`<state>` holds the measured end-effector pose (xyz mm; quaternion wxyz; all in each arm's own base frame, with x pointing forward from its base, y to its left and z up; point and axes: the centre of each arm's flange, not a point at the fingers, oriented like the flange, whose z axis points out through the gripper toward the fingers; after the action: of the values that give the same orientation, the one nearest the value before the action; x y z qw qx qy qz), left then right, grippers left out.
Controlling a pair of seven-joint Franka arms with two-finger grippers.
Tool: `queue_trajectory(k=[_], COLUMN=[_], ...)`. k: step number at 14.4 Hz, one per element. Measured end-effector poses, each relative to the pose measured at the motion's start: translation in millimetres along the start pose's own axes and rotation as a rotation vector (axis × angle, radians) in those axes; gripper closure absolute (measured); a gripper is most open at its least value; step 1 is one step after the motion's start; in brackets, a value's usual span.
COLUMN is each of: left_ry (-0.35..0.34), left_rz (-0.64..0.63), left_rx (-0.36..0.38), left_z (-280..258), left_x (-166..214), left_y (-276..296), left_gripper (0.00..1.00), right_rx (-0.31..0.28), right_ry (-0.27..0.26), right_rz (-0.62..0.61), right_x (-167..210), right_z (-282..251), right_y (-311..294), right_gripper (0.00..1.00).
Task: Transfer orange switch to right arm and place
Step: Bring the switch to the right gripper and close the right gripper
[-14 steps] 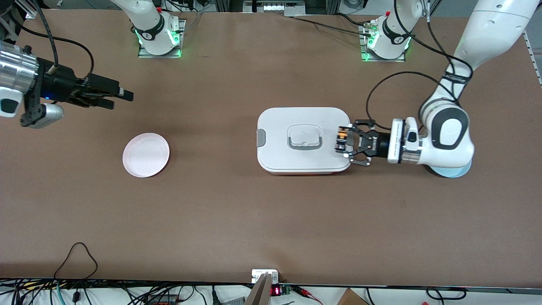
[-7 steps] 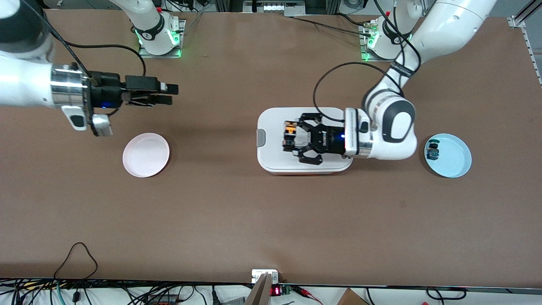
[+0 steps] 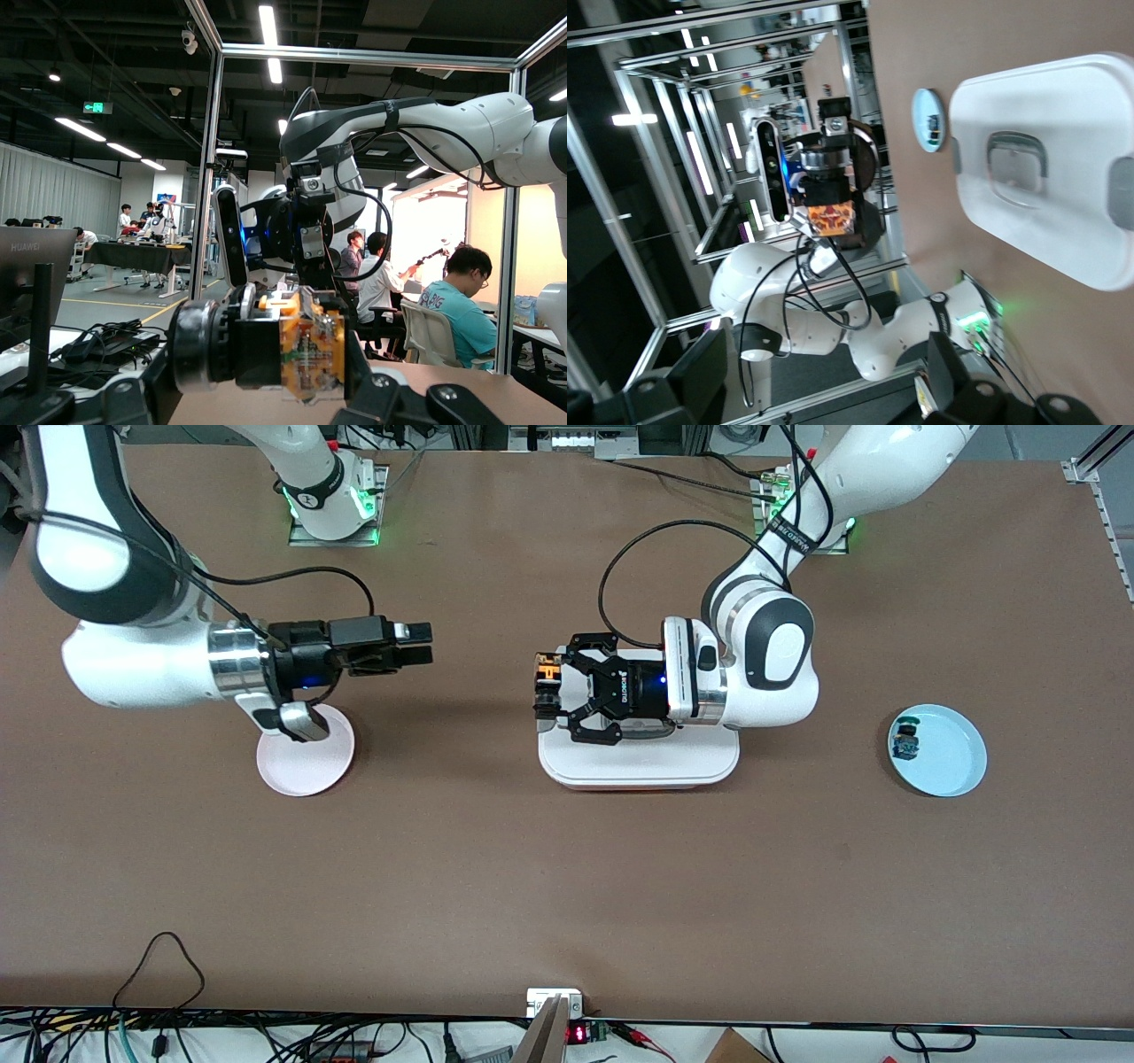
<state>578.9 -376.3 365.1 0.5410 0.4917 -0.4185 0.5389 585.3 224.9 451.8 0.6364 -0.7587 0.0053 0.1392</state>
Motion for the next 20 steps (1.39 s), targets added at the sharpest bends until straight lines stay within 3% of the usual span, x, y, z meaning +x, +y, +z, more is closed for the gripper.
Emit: queue_trajectory(k=[3,8,17,20], left_ry=[-0.028,-0.030,-0.026,-0.031], left_rz=[-0.003,-0.003,-0.028,-0.029], left_rx=[0.018,0.016,0.032,0.030], left_z=[8,16,28,31], left_x=[-2,-1,-5,-6], left_y=[5,10,19,21], left_gripper=[0.28,0.28,0.28,0.28], right_rx=[0.085,0.153,0.161,0.160], right_ry=[-0.004,-0.011,0.019,0.019], right_rz=[-0.011,-0.073,-0.107,-0.110], right_x=[11,18,21,21], right_z=[23,59,88,89], right_y=[17,36,31,31], right_gripper=[0.00,0.00,0.00,0.07])
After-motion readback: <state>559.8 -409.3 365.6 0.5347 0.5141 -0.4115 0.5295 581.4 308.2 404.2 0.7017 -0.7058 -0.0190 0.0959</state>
